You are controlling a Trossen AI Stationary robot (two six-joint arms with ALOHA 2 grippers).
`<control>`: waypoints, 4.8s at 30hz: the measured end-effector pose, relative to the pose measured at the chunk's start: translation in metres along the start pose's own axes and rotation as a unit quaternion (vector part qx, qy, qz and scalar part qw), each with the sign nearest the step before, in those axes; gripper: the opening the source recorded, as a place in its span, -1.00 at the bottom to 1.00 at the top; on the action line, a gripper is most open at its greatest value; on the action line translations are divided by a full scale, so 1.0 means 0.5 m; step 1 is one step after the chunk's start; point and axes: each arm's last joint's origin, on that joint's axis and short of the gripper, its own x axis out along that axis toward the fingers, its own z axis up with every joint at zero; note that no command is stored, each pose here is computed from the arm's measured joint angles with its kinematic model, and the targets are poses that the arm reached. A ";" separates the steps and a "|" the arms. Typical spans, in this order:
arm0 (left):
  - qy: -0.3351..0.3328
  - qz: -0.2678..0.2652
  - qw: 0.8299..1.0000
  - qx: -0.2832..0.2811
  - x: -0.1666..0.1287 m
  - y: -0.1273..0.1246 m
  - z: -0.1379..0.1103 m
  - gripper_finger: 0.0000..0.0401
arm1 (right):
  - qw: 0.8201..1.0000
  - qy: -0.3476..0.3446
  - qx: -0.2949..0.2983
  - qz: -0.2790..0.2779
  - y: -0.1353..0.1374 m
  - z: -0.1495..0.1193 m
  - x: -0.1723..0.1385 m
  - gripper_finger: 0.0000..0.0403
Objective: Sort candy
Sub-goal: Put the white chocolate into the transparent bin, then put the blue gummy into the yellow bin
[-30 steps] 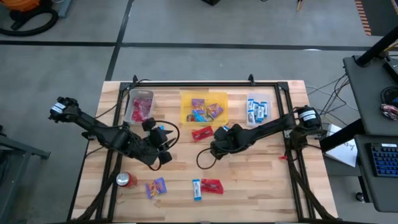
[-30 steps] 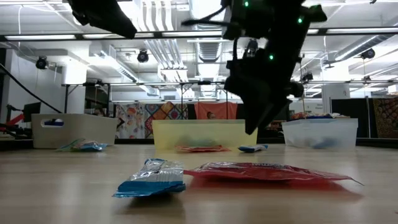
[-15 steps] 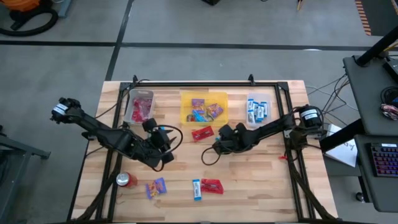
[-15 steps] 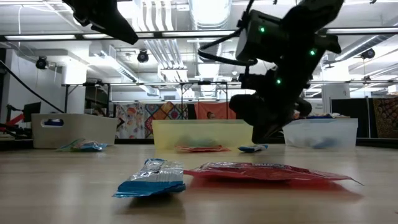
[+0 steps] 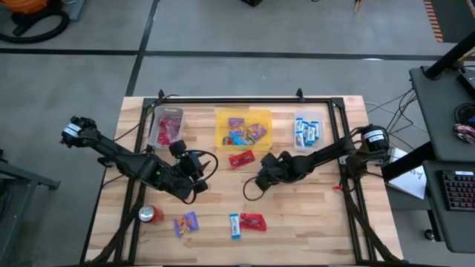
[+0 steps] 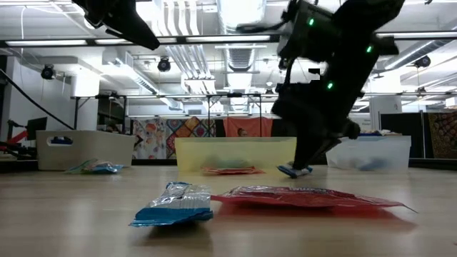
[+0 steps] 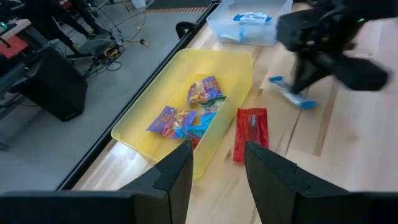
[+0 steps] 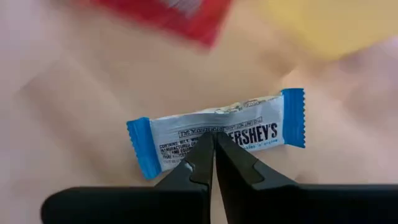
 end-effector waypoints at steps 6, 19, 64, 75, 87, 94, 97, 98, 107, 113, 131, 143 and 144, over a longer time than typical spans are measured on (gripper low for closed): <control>0.001 0.000 1.000 0.005 0.000 0.000 0.000 -0.36 | 0.992 0.097 -0.033 0.067 0.009 -0.015 -0.070 -0.94; 0.002 0.003 1.000 0.031 0.001 0.001 -0.002 -0.36 | 0.944 0.107 -0.275 0.147 -0.016 -0.004 -0.163 -0.94; 0.001 0.003 1.000 0.021 0.004 0.000 -0.005 -0.52 | 0.833 0.142 -0.512 0.155 -0.005 -0.019 -0.015 -0.47; 0.001 0.003 1.000 0.021 0.004 -0.001 -0.006 -0.53 | 0.863 0.143 -0.454 0.172 -0.007 0.006 -0.070 -0.87; 0.000 0.002 1.000 0.019 0.004 -0.001 -0.006 -0.53 | 0.949 0.123 -0.288 0.027 -0.108 0.094 -0.206 -0.84; 0.000 0.001 1.000 0.017 0.004 -0.001 -0.005 -0.53 | 0.969 0.150 -0.171 -0.091 -0.222 0.126 -0.216 -0.84; 0.000 0.000 1.000 0.017 0.004 -0.002 -0.005 -0.53 | 0.974 0.148 -0.124 -0.121 -0.264 0.141 -0.209 -0.84; 0.000 0.000 1.000 0.017 0.004 -0.002 -0.005 -0.53 | 0.974 0.150 -0.111 -0.127 -0.278 0.145 -0.206 -0.84; 0.013 -0.026 0.999 0.016 0.004 -0.005 -0.006 -0.53 | 0.968 0.185 -0.035 -0.166 -0.369 0.148 -0.164 -0.83; 0.019 -0.039 0.999 0.017 0.004 -0.006 -0.007 -0.53 | 0.966 0.193 -0.020 -0.172 -0.384 0.144 -0.149 -0.74; 0.125 -0.127 0.981 -0.077 0.039 0.016 -0.002 -0.53 | 0.978 0.139 -0.002 -0.154 -0.376 0.155 -0.180 -0.28; 0.288 0.015 0.943 -0.167 0.108 0.063 -0.057 -0.65 | 0.990 0.070 -0.014 -0.118 -0.338 0.163 -0.192 -0.28; 0.295 0.024 0.941 -0.166 0.116 0.060 -0.061 -0.67 | 0.991 0.070 -0.008 -0.117 -0.333 0.159 -0.191 -0.29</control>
